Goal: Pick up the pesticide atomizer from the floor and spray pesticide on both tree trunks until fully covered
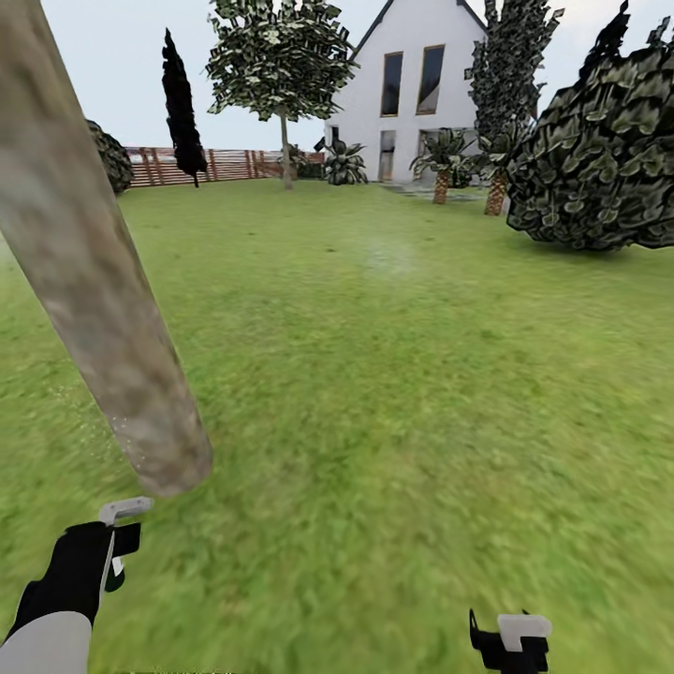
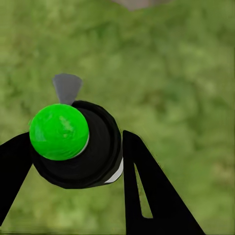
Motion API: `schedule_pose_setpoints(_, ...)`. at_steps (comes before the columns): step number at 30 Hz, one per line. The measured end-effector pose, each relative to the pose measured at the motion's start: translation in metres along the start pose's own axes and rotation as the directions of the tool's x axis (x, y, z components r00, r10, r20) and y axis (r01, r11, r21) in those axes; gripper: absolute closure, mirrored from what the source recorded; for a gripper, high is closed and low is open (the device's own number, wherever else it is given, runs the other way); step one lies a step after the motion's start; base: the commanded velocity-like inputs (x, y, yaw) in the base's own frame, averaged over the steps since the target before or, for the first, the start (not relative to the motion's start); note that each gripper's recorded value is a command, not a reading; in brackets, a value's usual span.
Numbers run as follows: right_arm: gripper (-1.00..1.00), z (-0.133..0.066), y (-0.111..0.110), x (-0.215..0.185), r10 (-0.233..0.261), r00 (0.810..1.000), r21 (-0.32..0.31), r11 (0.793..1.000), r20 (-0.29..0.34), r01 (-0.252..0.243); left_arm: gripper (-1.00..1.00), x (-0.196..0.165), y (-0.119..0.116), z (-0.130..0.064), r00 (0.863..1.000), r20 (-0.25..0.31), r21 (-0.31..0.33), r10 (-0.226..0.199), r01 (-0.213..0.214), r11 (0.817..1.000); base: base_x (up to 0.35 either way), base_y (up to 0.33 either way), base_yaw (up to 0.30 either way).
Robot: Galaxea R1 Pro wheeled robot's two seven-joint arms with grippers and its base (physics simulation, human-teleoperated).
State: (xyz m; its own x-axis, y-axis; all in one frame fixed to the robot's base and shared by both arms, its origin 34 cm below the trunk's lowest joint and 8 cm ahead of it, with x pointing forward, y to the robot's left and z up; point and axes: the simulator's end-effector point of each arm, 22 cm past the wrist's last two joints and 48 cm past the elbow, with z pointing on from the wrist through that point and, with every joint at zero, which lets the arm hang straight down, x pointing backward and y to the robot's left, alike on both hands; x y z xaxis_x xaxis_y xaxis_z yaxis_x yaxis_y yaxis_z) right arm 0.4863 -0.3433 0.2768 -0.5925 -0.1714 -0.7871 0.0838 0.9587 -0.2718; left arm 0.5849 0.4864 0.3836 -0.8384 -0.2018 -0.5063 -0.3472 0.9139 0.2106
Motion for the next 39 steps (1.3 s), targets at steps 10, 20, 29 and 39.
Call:
schedule_pose_setpoints(10,-1.0,0.0,-0.0001,0.0,0.0,1.0,0.0,1.0,0.0,0.0,1.0,0.0002,-0.0003,0.0,1.0,-0.001,0.0,0.001,-0.001,1.0,0.002,-0.001,0.253)
schedule_pose_setpoints(20,-1.0,0.0,-0.0002,0.0,0.0,1.0,0.0,1.0,0.0,0.0,1.0,0.0002,-0.0002,0.0,1.0,-0.001,0.0,0.002,-0.002,1.0,0.159,-0.105,0.007)
schedule_pose_setpoints(29,-1.0,0.0,0.0,0.0,0.0,1.0,0.0,1.0,0.0,0.0,1.0,0.0,-0.0004,-0.0001,1.0,-0.001,-0.001,0.004,-0.004,1.0,0.23,-0.178,0.022)
schedule_pose_setpoints(39,-1.0,0.0,0.0,0.0,0.0,1.0,0.0,1.0,0.0,0.0,1.0,-0.0002,-0.0015,-0.0003,1.0,0.0,0.002,0.003,-0.003,1.0,0.044,-0.221,0.255)
